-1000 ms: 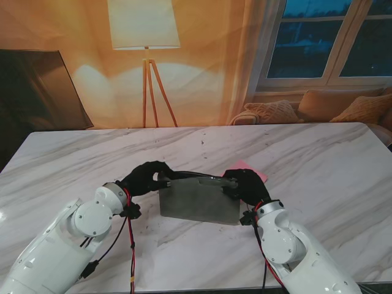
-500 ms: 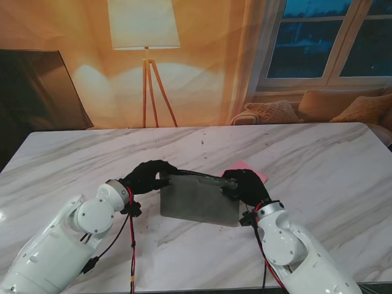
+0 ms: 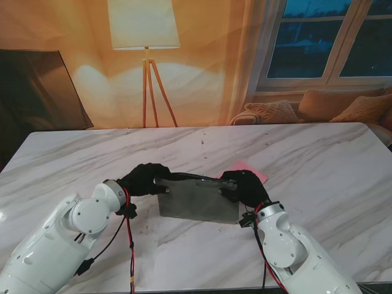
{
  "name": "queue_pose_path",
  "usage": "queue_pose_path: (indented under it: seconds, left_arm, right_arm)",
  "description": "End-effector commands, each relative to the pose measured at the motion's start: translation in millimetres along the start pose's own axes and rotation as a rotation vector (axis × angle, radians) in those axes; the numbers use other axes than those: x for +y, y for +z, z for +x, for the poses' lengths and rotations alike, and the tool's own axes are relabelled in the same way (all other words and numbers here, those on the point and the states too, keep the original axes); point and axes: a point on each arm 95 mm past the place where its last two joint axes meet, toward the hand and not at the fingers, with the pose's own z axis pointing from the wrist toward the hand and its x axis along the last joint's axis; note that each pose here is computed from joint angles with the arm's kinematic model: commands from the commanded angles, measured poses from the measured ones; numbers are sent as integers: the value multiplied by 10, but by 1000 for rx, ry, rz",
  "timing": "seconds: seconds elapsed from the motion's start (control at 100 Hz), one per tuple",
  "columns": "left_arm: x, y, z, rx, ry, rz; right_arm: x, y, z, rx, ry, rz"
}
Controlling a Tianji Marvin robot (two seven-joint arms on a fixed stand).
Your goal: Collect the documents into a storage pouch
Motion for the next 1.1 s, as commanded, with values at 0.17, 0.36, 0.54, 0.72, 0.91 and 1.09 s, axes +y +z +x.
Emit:
queue_pose_path:
  seconds: [0.17, 0.36, 0.54, 0.72, 0.91, 1.09]
  left_arm:
    - [29, -71, -39, 4, 24, -44]
    - [44, -115, -74, -2, 20, -48]
    - [64, -143, -93, 5, 54, -32]
    - [29, -142, -104, -6, 64, 60]
    - [-9, -118, -128, -22, 94, 136]
    - [-76, -84, -180, -51, 130, 197]
  right_arm:
    - [-1, -4, 21, -20, 27, 8]
    - [-26, 13, -2, -45, 41, 24]
    - [-72, 42, -4, -56, 49, 43]
    - [-91, 84, 28, -39, 44, 59]
    - [-99, 136, 17, -44, 29, 64]
    - [-44, 203, -9, -72, 23, 78]
